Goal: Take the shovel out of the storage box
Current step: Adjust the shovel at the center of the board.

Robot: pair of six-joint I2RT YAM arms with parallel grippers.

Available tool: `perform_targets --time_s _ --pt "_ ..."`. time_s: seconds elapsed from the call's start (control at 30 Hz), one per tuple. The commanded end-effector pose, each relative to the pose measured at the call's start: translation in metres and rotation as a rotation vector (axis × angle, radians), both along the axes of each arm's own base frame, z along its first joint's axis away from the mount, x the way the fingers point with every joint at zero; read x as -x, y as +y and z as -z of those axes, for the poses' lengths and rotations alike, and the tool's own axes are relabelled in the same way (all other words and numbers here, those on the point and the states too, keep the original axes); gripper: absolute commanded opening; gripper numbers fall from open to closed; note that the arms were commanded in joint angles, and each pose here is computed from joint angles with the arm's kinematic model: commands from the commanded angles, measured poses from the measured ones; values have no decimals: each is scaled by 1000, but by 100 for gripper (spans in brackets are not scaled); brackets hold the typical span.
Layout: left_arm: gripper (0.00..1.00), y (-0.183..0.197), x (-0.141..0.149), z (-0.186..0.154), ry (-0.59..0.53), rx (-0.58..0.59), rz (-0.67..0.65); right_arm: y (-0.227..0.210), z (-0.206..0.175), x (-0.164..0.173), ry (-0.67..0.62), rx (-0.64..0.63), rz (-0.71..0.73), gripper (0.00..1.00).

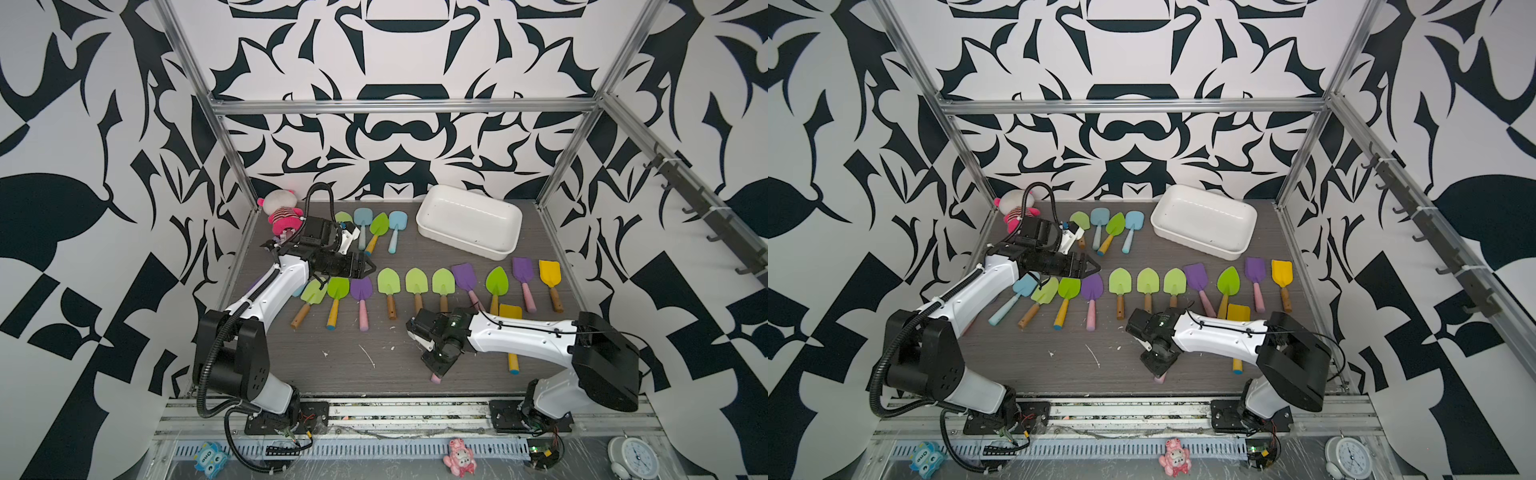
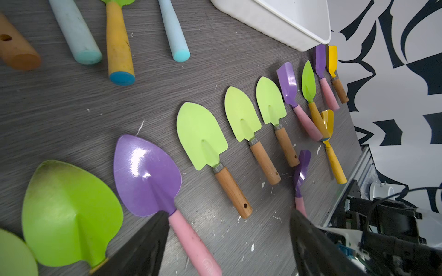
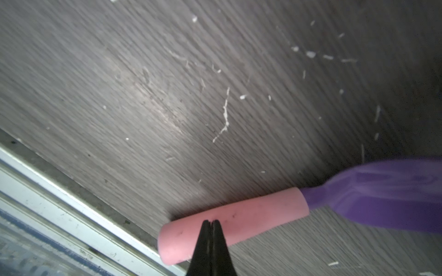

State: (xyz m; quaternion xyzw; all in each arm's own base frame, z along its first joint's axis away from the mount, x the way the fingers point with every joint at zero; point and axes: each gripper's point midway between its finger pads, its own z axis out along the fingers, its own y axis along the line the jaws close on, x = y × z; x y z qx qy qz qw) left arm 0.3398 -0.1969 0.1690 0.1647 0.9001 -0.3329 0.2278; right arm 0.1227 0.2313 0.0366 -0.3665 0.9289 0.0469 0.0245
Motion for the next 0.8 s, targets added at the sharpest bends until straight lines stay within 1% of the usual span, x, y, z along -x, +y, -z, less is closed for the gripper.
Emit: perform_targets --time_s 0.0,0.07,0.13,0.23,0.27,0.37,0.4,0.43,0.53,0.6,0.67,0.7,0.77 --pt "82 3 1 -7 -19 7 -10 -4 -17 -4 -34 16 25 0" --pt "82 4 0 -9 -22 10 -16 5 -27 -10 -64 -31 28 1" --pt "83 7 -3 -12 -22 14 -35 20 -41 -19 -113 -117 40 9" --pt "84 20 -7 -22 -55 5 -88 26 -63 -38 -228 -181 60 30" --pt "88 26 -9 -26 -77 -4 -113 26 -72 -45 -272 -206 74 34" --pt "96 57 -18 -53 -222 -18 -245 10 -113 -83 -494 -299 202 54" --pt "100 72 -19 -68 -287 -19 -302 1 -130 -96 -579 -341 247 63" --pt "99 86 -20 -80 -350 -21 -357 -12 -150 -109 -683 -375 295 79" --pt "99 137 -21 -91 -454 -61 -544 -59 -204 -139 -953 -511 450 83" --pt "99 164 -16 -85 -460 -79 -624 -99 -220 -156 -1069 -525 552 88" --pt "99 188 -9 -72 -442 -111 -701 -135 -219 -169 -1093 -509 659 92" --pt "99 196 -5 -64 -435 -121 -721 -149 -214 -174 -1074 -500 696 99" --pt "99 205 2 -52 -427 -136 -750 -165 -206 -181 -1027 -499 732 99"
